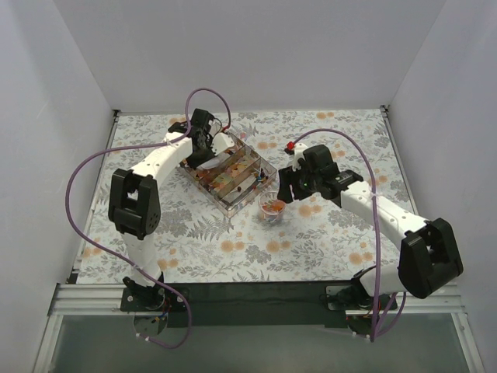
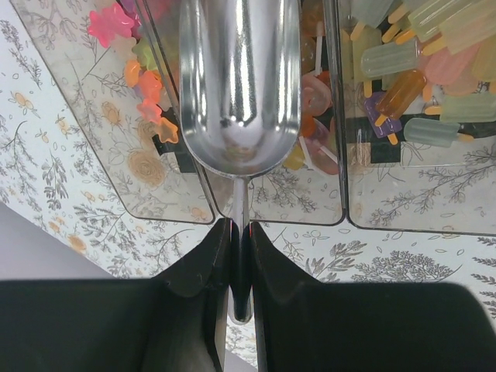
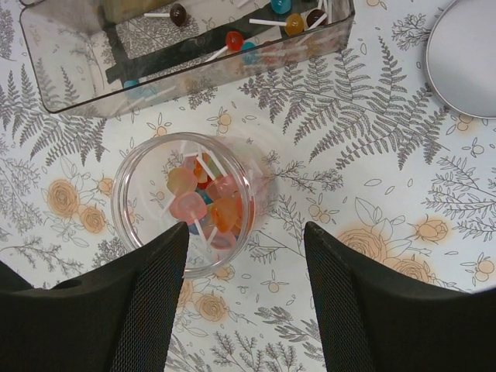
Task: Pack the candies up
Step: Scoop the fake candies from the storage box.
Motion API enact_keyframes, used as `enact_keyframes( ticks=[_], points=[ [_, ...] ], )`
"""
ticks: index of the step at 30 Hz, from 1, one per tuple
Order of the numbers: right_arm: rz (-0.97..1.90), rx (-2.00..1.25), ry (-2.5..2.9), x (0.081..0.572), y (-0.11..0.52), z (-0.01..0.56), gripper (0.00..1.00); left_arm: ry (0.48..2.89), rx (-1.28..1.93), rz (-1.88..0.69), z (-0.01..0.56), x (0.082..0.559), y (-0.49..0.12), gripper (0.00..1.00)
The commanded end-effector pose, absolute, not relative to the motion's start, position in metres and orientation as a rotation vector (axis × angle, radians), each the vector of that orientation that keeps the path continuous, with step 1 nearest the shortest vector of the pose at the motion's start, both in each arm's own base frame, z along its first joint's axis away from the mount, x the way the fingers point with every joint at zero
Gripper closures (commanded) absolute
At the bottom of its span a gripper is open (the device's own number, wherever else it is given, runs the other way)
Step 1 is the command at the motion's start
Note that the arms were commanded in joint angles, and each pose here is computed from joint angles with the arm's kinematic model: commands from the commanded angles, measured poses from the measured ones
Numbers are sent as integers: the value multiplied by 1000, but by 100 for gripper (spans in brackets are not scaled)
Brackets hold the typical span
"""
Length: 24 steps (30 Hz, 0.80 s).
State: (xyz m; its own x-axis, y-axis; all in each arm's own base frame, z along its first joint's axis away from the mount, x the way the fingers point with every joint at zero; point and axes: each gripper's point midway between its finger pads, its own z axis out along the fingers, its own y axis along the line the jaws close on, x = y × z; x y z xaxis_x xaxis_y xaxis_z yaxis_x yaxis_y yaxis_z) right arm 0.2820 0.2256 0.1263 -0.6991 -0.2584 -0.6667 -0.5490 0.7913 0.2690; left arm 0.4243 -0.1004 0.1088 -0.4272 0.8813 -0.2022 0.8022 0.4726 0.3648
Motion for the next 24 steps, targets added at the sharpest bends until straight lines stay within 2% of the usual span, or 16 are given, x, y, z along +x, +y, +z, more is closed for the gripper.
enact_keyframes(
  ticks=[1, 14, 24],
  points=[
    [582, -549, 2314, 288, 222, 135, 32, 2309, 1468, 307, 111, 428, -99, 100],
    [401, -666, 2097, 376, 243, 163, 35, 2268, 1535, 225, 108, 433, -114, 100],
    [326, -807, 2077, 426, 264, 136, 41, 2262, 1592, 210, 97, 431, -125, 100]
  ],
)
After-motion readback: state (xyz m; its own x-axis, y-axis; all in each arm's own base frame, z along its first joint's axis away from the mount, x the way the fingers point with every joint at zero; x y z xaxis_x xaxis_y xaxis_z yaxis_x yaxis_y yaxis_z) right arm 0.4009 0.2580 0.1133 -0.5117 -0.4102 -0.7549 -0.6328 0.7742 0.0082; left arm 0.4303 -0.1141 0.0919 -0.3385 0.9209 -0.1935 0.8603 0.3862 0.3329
